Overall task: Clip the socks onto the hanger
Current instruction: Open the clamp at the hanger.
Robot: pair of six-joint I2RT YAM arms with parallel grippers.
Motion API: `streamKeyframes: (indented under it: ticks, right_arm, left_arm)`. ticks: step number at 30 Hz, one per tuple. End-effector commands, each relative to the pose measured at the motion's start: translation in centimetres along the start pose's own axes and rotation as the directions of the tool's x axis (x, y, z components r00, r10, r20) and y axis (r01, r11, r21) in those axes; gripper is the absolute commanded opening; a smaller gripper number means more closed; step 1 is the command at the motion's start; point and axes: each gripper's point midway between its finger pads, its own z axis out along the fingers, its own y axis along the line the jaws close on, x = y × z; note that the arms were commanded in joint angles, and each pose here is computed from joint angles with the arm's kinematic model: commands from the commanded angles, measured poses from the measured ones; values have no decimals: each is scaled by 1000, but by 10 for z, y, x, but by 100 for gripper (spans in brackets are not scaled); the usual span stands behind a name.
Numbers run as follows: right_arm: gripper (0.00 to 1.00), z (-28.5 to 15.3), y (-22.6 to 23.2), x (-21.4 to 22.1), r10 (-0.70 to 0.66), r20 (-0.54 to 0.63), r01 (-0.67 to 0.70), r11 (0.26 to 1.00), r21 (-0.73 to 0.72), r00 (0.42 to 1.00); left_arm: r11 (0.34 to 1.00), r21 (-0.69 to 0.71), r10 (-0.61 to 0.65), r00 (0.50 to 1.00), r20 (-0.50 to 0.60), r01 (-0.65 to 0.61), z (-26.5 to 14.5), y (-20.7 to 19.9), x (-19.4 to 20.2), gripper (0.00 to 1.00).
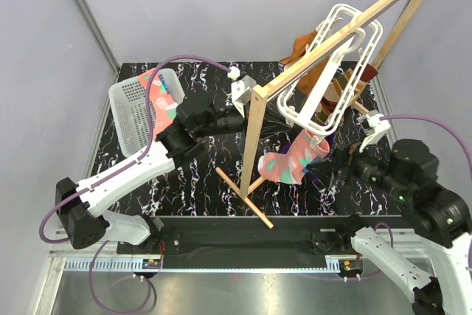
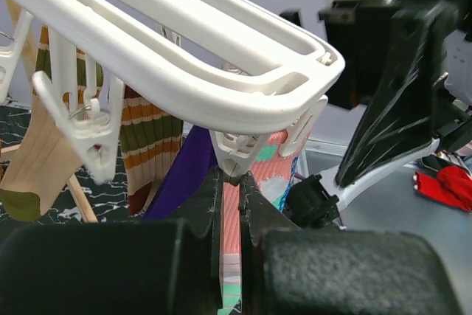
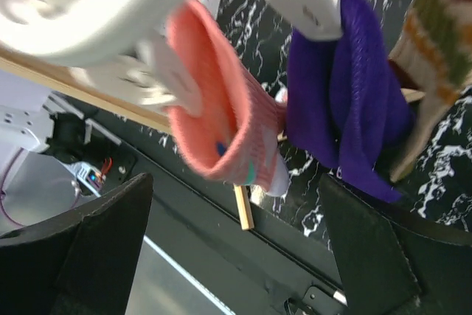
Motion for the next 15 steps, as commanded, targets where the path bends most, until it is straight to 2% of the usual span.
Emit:
streamKeyframes:
  ticks: [1,3,4,7,8,9,11,12,15]
  right_arm:
    - [99,20,-1,1,17,17,-17,1000,-26,1000]
    - [96,33,-14,1,55,49,-57,998,31,997]
    - [95,36,-31,-5,68,95,-80,989,123,993]
    - [77,39,-60,-17,100,214,-155,954,257,972]
    - [68,40,-66,-18,112,236,-178,943,282,965]
    - [54,41,-69,-23,109,260,-187,937,296,959]
    - [40,43,-79,-31,100,278,-198,915,351,955]
    - [23,42,-83,-32,99,275,-202,904,376,956]
    - [9,38,-93,-45,48,272,-172,874,454,961]
  left_arm:
    - [998,54,24,998,53,-27,-1,-21,-23,0]
    - [999,48,22,999,49,-24,1,-19,-21,0]
    - [999,42,20,999,44,-22,1,-18,-20,0]
    - [1000,26,17,999,35,-18,3,-14,-20,0]
    - [1000,22,16,999,34,-16,3,-13,-20,0]
    - [1000,15,16,999,33,-16,3,-11,-20,0]
    - [1000,5,14,999,32,-15,3,-10,-20,0]
    - [1000,-4,14,999,32,-14,3,-8,-20,0]
    - [1000,-27,12,999,34,-11,3,-5,-22,0]
